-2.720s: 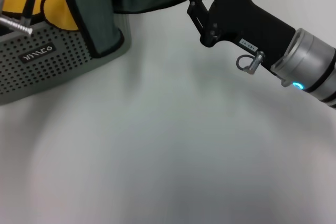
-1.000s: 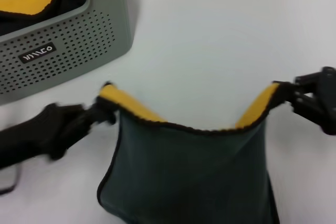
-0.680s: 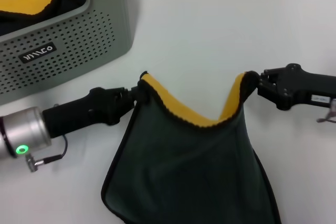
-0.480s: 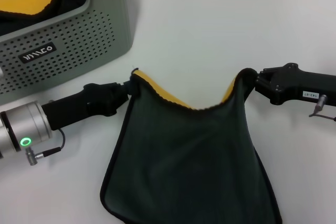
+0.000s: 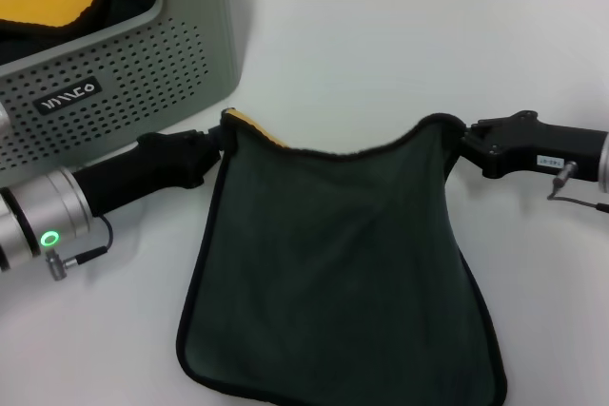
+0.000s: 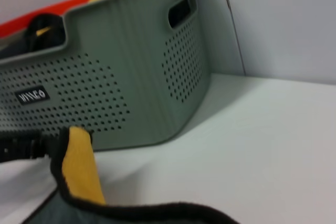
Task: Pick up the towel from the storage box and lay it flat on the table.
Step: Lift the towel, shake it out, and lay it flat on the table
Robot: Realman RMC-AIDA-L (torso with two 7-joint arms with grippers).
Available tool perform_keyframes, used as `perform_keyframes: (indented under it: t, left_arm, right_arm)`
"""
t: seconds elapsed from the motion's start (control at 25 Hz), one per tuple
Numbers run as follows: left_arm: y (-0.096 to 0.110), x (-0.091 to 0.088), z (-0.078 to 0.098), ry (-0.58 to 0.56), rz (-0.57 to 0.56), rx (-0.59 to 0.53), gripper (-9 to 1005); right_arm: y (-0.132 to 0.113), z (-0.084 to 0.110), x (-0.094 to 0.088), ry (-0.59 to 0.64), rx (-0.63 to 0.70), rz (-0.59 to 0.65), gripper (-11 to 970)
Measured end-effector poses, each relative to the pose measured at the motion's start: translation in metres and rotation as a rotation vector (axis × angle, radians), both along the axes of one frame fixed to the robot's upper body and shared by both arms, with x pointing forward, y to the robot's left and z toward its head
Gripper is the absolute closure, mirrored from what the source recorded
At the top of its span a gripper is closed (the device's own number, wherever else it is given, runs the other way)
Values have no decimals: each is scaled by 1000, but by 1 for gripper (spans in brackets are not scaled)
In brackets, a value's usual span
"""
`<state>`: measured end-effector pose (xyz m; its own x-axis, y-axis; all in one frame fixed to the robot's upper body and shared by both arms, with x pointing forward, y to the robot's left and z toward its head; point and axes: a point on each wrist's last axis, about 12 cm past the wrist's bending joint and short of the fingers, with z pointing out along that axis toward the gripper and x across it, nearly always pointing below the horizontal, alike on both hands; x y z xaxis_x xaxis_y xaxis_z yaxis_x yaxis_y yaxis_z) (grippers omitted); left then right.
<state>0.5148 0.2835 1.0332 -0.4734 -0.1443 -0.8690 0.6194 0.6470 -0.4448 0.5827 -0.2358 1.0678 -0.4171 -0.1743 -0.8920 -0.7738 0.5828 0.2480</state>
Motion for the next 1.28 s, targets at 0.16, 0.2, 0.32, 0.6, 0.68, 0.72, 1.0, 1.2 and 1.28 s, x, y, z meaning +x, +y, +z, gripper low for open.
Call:
perform_keyframes:
  t: [0.16, 0.2, 0.32, 0.6, 0.68, 0.72, 1.0, 1.2, 1.28]
  left_arm:
    - [1, 5, 0, 1, 26, 18, 980]
    - [1, 7, 0, 1, 31, 25, 980]
    - [3, 10, -2, 8, 58, 46, 962]
    - [9, 14, -7, 31, 119, 88, 900]
    - [6, 15, -7, 38, 102, 92, 882]
    - [5, 16, -8, 47, 102, 91, 873]
    - [10, 11, -13, 88, 149, 66, 737]
    - [20, 2, -15, 96, 190, 47, 458]
    - [25, -3, -16, 95, 200, 36, 368]
  right_arm:
    - [6, -3, 5, 14, -26, -9, 908]
    - [7, -4, 6, 19, -31, -16, 907]
    - [6, -6, 9, 23, -47, -46, 905]
    - [3, -6, 12, 14, -45, -81, 901]
    - [4, -3, 13, 4, -42, -72, 900]
    - [4, -2, 14, 0, -38, -74, 899]
    - [-2, 4, 14, -47, -10, -104, 653]
    - [-17, 12, 5, -128, 47, -145, 479]
    - [-23, 16, -3, -168, 80, -130, 432]
